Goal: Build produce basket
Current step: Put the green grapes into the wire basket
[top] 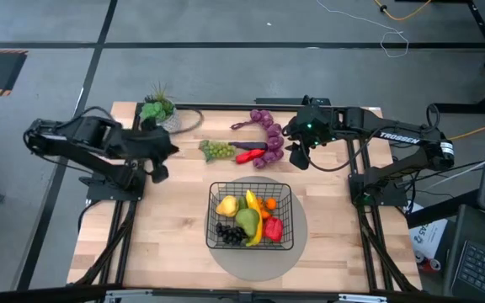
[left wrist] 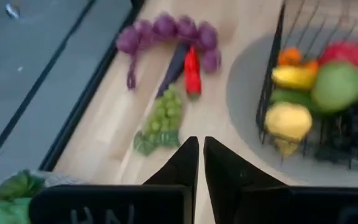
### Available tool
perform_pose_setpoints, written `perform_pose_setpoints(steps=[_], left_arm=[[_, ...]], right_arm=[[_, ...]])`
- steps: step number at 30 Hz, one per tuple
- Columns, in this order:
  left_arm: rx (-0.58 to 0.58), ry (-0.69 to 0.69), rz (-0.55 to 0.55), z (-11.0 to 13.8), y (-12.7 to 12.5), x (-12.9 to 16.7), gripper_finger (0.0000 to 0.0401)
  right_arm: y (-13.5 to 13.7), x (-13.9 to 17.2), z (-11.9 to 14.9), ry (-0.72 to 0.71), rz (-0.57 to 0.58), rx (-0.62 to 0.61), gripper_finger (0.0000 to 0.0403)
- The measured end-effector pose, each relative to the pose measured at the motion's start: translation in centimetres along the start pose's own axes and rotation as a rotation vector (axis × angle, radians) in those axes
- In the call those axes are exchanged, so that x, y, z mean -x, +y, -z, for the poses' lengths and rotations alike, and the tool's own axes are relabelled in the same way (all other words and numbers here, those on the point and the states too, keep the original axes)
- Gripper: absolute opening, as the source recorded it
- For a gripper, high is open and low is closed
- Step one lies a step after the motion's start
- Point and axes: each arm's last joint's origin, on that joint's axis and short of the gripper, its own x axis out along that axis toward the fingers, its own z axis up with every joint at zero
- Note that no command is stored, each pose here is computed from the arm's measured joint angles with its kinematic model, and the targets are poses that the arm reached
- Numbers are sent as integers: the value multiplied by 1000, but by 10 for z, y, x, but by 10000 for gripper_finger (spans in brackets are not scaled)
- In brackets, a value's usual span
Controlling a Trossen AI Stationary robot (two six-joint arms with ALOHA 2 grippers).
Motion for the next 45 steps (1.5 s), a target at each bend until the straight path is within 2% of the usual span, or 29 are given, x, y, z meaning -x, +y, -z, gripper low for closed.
perform_pose_setpoints(steps=[3, 7, 9, 14, 19, 25, 38, 45], left_arm=[[67, -110, 40, 19, 9, 5, 19], [177, -187, 66, 51, 17, 1, 19], [225, -197, 77, 70, 20, -4, 19], [342, -346, 139, 101, 21, -21, 19], [305, -477, 162, 127, 15, -44, 19], [236, -570, 153, 153, 10, -68, 19], [187, -754, 158, 179, 12, -80, 19], [246, -729, 165, 199, 12, -101, 19]], right_arm=[[0, 0, 0, 0, 1, 17, 165], [0, 0, 0, -1, 1, 22, 165], [0, 0, 0, -2, 1, 22, 165], [0, 0, -2, -15, 0, 26, 165], [0, 0, -3, -27, -1, 48, 165], [0, 0, -3, -28, -1, 50, 165], [1, 0, -7, -76, -2, 97, 165], [1, 0, -8, -83, -2, 127, 165]])
